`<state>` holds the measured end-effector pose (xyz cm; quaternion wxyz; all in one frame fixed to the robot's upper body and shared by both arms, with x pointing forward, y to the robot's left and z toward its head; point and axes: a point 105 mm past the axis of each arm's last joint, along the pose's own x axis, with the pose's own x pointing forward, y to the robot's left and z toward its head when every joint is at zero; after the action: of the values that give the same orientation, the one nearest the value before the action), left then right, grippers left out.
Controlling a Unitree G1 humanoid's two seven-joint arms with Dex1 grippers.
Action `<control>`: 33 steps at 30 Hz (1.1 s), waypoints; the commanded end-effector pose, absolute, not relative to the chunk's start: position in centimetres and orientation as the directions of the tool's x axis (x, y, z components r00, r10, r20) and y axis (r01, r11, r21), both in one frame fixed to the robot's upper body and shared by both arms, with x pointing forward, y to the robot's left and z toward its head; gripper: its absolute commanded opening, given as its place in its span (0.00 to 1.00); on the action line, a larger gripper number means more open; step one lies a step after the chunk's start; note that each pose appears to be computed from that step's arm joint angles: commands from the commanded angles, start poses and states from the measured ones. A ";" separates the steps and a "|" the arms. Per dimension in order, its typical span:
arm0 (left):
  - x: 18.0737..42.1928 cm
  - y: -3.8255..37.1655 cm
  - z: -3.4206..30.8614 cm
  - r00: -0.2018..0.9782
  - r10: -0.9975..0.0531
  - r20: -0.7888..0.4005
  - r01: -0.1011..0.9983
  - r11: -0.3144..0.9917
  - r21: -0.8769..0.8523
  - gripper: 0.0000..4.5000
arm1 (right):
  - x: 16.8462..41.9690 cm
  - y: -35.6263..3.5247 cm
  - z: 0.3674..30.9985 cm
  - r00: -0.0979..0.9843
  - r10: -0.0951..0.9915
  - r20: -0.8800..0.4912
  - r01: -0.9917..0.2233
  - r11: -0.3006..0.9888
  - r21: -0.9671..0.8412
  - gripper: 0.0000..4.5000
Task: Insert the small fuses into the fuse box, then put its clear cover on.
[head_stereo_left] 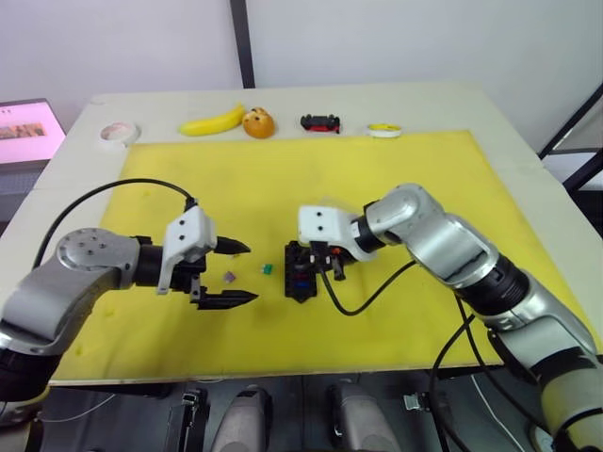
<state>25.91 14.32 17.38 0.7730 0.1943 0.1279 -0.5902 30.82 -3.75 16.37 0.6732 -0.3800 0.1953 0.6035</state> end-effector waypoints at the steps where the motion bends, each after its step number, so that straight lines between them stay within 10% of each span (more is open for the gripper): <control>1: 25.8 14.1 18.0 0.275 -0.868 -0.414 0.958 0.212 0.192 1.00 | 30.7 -3.7 16.6 0.186 0.663 -0.725 -0.962 -0.030 -0.273 0.66; 24: 25.8 14.3 18.0 0.277 -0.865 -0.418 0.958 0.214 0.193 1.00 | 31.1 -3.3 21.0 0.219 0.736 -0.640 -0.949 0.009 -0.314 0.66; 33: 25.9 14.2 18.1 0.276 -0.866 -0.416 0.958 0.212 0.193 1.00 | 28.8 -3.8 18.9 0.131 0.797 -0.589 -0.957 -0.054 -0.285 0.01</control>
<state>25.84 14.28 17.36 0.7714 0.1955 0.1242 -0.5927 29.41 -4.23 17.52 0.6801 -0.3217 0.1622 0.6385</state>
